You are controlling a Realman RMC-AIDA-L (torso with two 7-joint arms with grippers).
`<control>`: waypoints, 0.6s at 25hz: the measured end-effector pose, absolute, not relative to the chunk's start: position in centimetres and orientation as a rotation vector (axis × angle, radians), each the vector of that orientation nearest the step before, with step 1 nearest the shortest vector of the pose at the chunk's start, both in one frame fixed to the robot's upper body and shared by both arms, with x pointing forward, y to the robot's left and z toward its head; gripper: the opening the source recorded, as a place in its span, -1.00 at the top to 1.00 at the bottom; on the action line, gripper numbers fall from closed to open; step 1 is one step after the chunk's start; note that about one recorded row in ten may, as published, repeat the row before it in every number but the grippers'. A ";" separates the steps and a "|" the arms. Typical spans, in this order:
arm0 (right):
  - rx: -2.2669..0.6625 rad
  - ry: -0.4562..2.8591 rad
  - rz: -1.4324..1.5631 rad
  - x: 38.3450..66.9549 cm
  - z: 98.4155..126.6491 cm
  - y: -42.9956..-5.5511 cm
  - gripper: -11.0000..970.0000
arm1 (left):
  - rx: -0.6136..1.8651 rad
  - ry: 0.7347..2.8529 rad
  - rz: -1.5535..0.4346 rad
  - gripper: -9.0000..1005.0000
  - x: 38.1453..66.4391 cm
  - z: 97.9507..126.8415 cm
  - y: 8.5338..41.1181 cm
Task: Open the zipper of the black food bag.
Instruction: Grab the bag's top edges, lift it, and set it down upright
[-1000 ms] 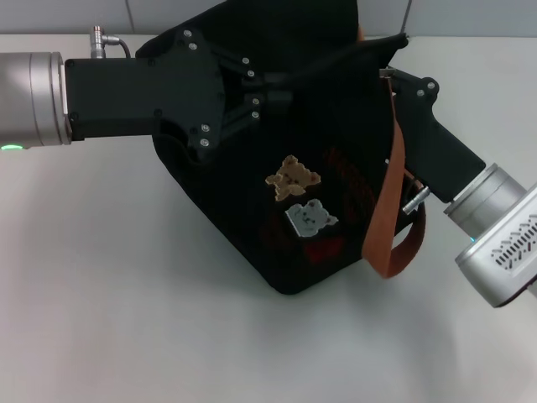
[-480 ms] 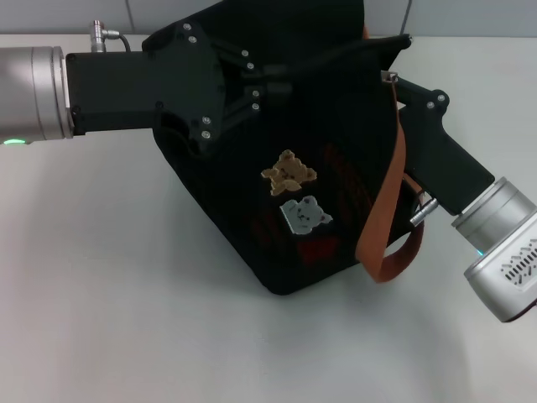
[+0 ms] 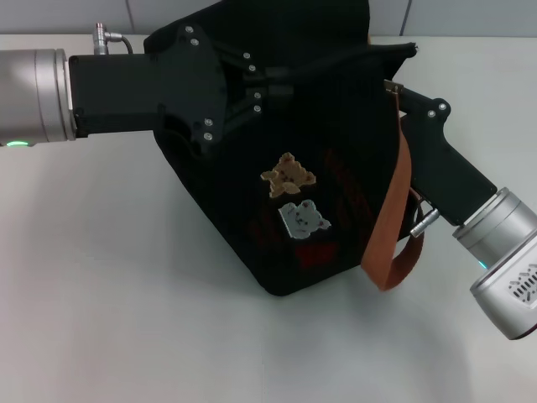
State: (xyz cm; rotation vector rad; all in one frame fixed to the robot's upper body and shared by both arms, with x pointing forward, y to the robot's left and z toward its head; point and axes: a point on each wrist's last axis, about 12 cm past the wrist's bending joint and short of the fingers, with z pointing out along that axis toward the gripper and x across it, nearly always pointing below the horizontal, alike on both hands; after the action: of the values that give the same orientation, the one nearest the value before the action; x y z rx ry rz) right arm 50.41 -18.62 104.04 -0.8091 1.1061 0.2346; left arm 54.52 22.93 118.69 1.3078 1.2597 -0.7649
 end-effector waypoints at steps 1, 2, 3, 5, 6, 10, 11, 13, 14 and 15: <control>-0.808 1.106 0.236 50.4 104.0 -18.6 0.39 | 1.308 1.260 -0.765 0.83 54.5 118.7 22.9; -0.808 1.106 0.236 50.4 104.0 -18.6 0.39 | 1.307 1.261 -0.766 0.83 54.5 118.6 22.9; -0.807 1.105 0.239 50.4 104.1 -18.5 0.39 | 1.307 1.262 -0.767 0.83 54.5 118.6 22.9; -0.806 1.102 0.244 50.5 104.2 -18.4 0.39 | 1.306 1.264 -0.767 0.83 54.5 118.6 23.0; -0.806 1.102 0.244 50.5 104.2 -18.4 0.39 | 1.306 1.264 -0.767 0.83 54.5 118.6 23.0; -0.821 1.095 0.255 50.4 104.1 -18.2 0.39 | 1.306 1.265 -0.770 0.83 54.4 118.5 23.0; -0.821 1.095 0.255 50.4 104.1 -18.2 0.47 | 1.306 1.265 -0.770 0.83 54.4 118.5 23.0; -0.827 1.096 0.257 50.3 104.1 -18.1 0.62 | 1.306 1.265 -0.770 0.83 54.4 118.5 23.0; -0.827 1.097 0.256 50.3 104.1 -18.2 0.69 | 1.307 1.264 -0.770 0.83 54.4 118.5 23.0; -0.826 1.099 0.254 50.3 104.1 -18.2 0.76 | 1.308 1.263 -0.770 0.83 54.4 118.6 23.0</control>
State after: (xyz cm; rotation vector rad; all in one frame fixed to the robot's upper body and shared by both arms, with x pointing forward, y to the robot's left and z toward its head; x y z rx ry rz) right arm 50.32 -18.20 104.05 -0.8264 1.0988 0.2545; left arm 54.43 22.99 118.57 1.3078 1.2629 -0.7703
